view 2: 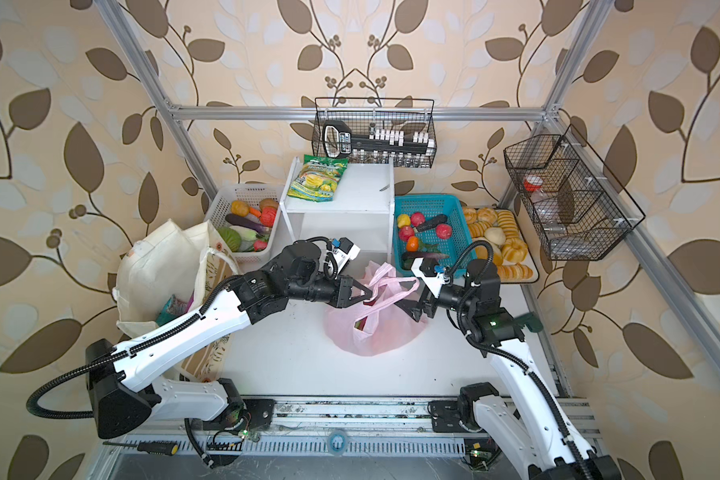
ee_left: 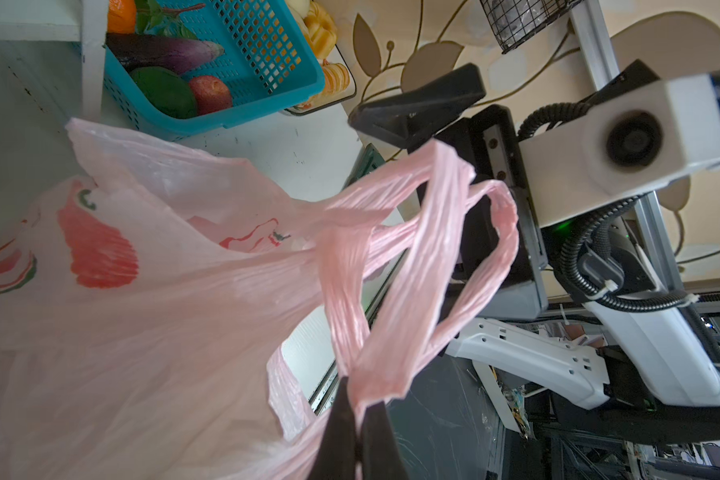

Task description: Place the mixed food into the grocery bags and tie them

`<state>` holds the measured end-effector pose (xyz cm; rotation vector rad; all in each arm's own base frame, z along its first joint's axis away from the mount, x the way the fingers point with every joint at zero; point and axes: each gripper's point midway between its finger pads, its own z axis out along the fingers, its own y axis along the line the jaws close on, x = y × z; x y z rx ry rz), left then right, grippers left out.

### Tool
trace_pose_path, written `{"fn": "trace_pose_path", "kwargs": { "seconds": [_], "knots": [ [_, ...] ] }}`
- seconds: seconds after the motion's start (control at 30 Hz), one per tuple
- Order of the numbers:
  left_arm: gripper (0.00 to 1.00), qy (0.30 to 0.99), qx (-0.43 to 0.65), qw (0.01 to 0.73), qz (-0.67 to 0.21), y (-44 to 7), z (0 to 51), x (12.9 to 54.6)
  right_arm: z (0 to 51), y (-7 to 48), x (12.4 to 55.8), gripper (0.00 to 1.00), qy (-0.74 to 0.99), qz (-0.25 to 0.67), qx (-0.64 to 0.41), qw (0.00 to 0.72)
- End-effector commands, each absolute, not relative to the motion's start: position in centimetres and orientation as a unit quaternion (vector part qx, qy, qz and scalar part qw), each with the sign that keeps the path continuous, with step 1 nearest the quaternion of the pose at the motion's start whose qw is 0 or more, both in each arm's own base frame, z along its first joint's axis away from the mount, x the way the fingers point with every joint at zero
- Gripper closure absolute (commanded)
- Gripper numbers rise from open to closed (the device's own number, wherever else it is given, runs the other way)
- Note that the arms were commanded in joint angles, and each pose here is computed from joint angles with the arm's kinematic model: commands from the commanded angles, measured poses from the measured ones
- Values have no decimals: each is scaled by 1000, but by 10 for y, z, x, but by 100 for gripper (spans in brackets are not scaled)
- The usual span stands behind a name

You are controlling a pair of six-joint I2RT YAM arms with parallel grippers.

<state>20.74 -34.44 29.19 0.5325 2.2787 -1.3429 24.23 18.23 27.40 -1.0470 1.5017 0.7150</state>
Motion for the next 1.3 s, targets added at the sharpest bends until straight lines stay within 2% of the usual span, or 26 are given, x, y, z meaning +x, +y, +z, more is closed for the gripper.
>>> {"fn": "trace_pose_path", "kwargs": {
  "seconds": [0.0, 0.37, 0.5, 0.57, 0.67, 0.77, 0.97, 1.07, 1.17, 1.27],
  "knots": [
    [100, 811, 209, 233, -495, -345, 304, 202, 277, 205, 221, 0, 578, 329, -507, 547],
    [100, 814, 213, 221, -493, -349, 301, 203, 282, 225, 218, 0, 549, 376, -506, 548],
    [100, 814, 216, 212, -496, -350, 301, 200, 281, 226, 224, 1, 546, 366, -510, 555],
    [100, 816, 215, 209, -494, -348, 300, 198, 279, 225, 229, 10, 553, 373, -504, 549],
    [100, 818, 215, 206, -492, -347, 300, 196, 279, 223, 236, 30, 565, 380, -491, 544],
    [100, 816, 215, 206, -495, -346, 302, 195, 279, 224, 236, 41, 563, 384, -490, 544],
    [100, 818, 214, 204, -494, -346, 301, 196, 282, 228, 229, 44, 555, 402, -486, 543],
    [100, 817, 214, 205, -494, -345, 302, 195, 280, 230, 230, 56, 559, 406, -483, 538],
    [100, 818, 211, 211, -492, -343, 305, 195, 279, 229, 238, 64, 573, 405, -466, 539],
    [100, 818, 207, 219, -490, -339, 308, 195, 278, 228, 243, 65, 584, 405, -453, 539]
  ]
}}
